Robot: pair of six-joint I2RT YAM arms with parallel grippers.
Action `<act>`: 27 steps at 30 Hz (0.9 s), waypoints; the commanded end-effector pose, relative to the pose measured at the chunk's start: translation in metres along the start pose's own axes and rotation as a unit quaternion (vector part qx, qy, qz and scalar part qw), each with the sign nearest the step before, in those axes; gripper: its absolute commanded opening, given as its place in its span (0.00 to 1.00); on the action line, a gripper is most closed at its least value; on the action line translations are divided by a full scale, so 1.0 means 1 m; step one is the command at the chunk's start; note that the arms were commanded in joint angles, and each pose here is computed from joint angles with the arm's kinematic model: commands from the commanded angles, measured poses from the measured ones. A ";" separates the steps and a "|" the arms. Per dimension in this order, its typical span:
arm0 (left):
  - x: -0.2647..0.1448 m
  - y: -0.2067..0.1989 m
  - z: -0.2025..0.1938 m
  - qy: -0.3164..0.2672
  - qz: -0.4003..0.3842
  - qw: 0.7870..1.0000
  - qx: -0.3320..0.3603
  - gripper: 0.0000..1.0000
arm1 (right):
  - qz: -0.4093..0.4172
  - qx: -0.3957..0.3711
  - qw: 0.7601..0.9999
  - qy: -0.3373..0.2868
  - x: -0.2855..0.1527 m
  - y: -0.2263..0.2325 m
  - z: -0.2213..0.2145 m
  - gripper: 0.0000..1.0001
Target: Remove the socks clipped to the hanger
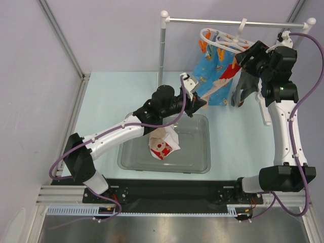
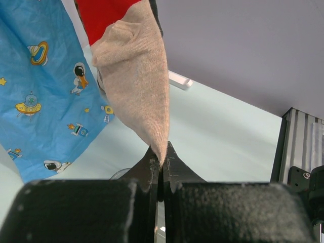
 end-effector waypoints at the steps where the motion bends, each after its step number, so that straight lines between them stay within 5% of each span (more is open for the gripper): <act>1: -0.003 -0.005 0.020 -0.031 -0.017 0.999 0.007 0.00 | 0.034 -0.027 0.999 -0.020 0.007 0.006 0.007 0.70; 23: 0.002 -0.006 0.013 -0.025 -0.031 0.999 -0.006 0.00 | 0.038 -0.040 0.998 -0.031 0.040 0.008 0.002 0.49; 27: 0.002 -0.007 0.014 -0.025 -0.032 0.999 -0.007 0.00 | 0.038 -0.043 0.998 -0.028 0.041 0.007 0.000 0.10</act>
Point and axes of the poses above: each gripper's point midway between its finger pads, its own x axis out along the fingers, its own y axis along the line the jaws close on, z = x × y, the point moved 10 cm from there along -x, back along the fingers, and after that the axes turned 3 degrees about -x, right-handed, at the moved point
